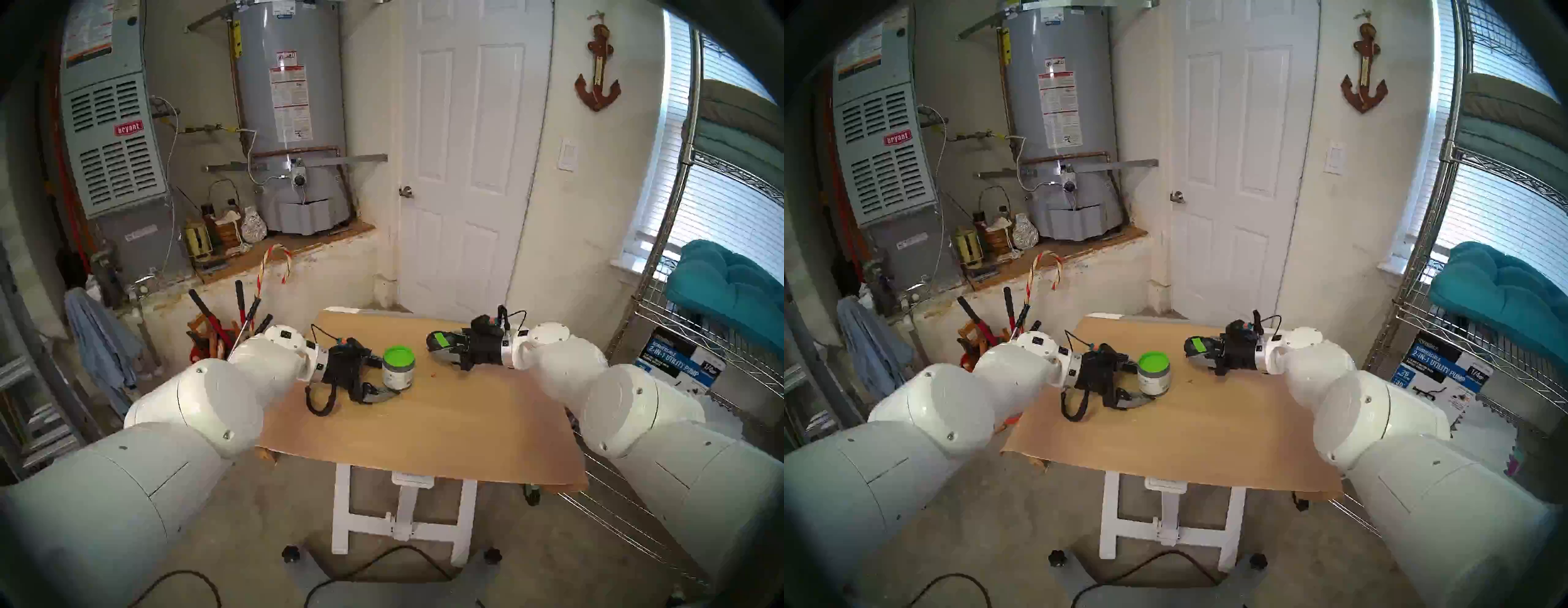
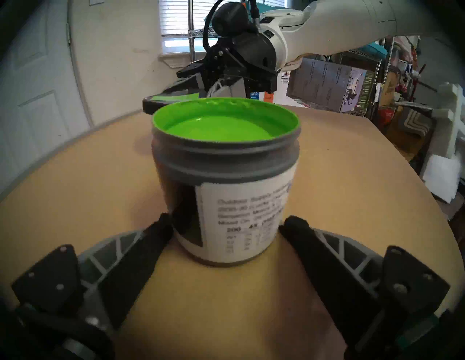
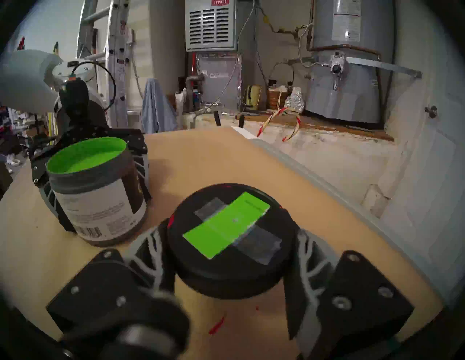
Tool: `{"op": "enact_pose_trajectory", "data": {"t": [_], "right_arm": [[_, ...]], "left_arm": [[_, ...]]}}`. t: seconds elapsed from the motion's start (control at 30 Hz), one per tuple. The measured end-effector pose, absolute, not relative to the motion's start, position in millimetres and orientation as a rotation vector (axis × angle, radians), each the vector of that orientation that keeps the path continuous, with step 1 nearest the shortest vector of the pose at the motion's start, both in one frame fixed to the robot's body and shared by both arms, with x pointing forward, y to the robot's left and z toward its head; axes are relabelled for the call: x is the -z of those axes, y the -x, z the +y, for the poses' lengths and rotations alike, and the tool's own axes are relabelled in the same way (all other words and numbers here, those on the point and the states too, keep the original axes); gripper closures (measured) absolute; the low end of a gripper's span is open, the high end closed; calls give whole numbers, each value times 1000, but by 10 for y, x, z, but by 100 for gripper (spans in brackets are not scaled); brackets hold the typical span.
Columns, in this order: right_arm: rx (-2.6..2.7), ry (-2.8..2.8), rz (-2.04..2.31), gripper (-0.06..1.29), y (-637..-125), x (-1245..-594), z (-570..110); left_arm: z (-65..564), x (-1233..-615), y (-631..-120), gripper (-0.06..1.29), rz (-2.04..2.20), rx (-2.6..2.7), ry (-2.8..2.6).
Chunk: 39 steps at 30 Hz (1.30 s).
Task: Open paint jar
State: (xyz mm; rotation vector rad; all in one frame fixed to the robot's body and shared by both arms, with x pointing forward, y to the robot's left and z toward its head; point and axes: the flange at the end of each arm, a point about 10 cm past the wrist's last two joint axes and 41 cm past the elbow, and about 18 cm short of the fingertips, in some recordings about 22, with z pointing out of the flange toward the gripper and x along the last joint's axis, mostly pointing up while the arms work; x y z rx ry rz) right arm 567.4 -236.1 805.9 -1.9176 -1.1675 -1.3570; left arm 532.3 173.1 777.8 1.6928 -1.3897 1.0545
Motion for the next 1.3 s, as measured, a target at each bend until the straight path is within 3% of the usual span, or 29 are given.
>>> {"op": "enact_pose_trajectory", "data": {"t": [1.07, 1.3], "right_arm": [[1288, 2007, -1294, 59, -5651, -7916, -2363], [1292, 2009, -1292, 52, -5656, -7919, -2363]], "left_arm": [[2054, -7866, -5300, 5, -1397, -1065, -1654], [2134, -7882, -5318, 5, -1388, -1099, -1664]]}}
